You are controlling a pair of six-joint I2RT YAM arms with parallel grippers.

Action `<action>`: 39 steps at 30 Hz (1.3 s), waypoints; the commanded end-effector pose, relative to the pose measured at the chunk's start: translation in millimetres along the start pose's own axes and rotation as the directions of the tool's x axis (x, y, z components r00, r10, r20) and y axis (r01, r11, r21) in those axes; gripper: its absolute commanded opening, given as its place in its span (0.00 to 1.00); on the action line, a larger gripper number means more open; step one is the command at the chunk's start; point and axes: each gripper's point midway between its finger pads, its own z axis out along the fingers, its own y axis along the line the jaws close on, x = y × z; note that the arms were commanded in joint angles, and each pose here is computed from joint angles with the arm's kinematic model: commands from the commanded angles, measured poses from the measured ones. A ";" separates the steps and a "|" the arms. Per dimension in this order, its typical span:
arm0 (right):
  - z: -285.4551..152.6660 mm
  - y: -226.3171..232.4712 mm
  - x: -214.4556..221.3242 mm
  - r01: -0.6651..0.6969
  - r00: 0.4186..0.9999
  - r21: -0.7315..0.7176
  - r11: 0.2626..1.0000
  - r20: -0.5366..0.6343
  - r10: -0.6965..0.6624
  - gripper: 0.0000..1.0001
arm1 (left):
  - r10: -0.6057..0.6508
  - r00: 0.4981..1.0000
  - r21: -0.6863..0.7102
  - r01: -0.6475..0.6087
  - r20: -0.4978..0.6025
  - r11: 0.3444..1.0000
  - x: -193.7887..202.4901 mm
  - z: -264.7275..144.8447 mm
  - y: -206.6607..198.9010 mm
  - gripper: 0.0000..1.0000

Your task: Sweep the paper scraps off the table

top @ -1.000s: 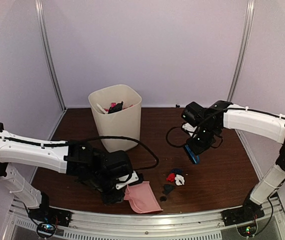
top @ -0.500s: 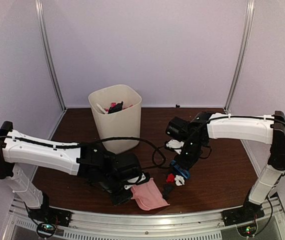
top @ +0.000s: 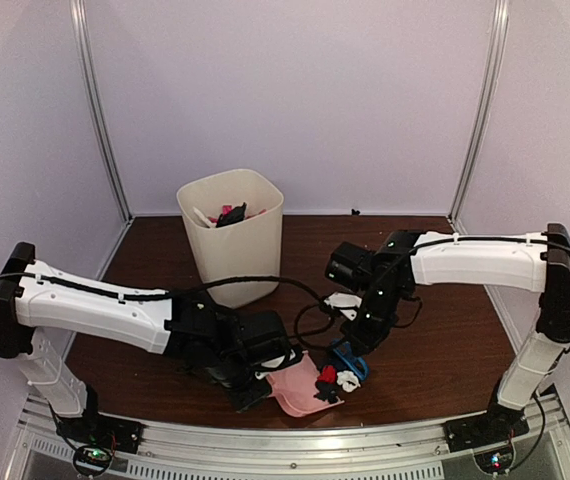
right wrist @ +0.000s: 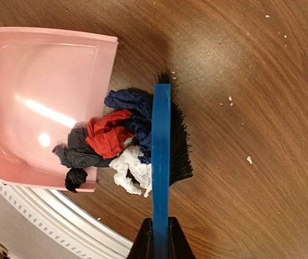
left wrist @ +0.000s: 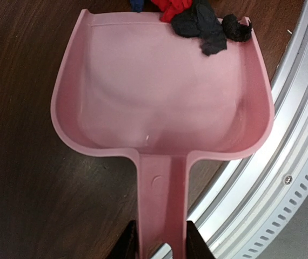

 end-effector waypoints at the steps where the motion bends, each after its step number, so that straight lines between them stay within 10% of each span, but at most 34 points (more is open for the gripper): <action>1: 6.1 24.8 7.5 -0.041 0.999 -0.135 0.990 -0.019 0.039 0.00 | 0.005 1.000 -0.024 -0.005 0.013 1.000 -6.9 6.0 1.2 0.00; 39: -55.1 18.1 -26.6 -0.230 0.939 -0.332 0.915 0.170 0.298 0.00 | 0.030 0.886 -0.096 0.017 0.462 0.995 -47.6 -24.1 30.4 0.00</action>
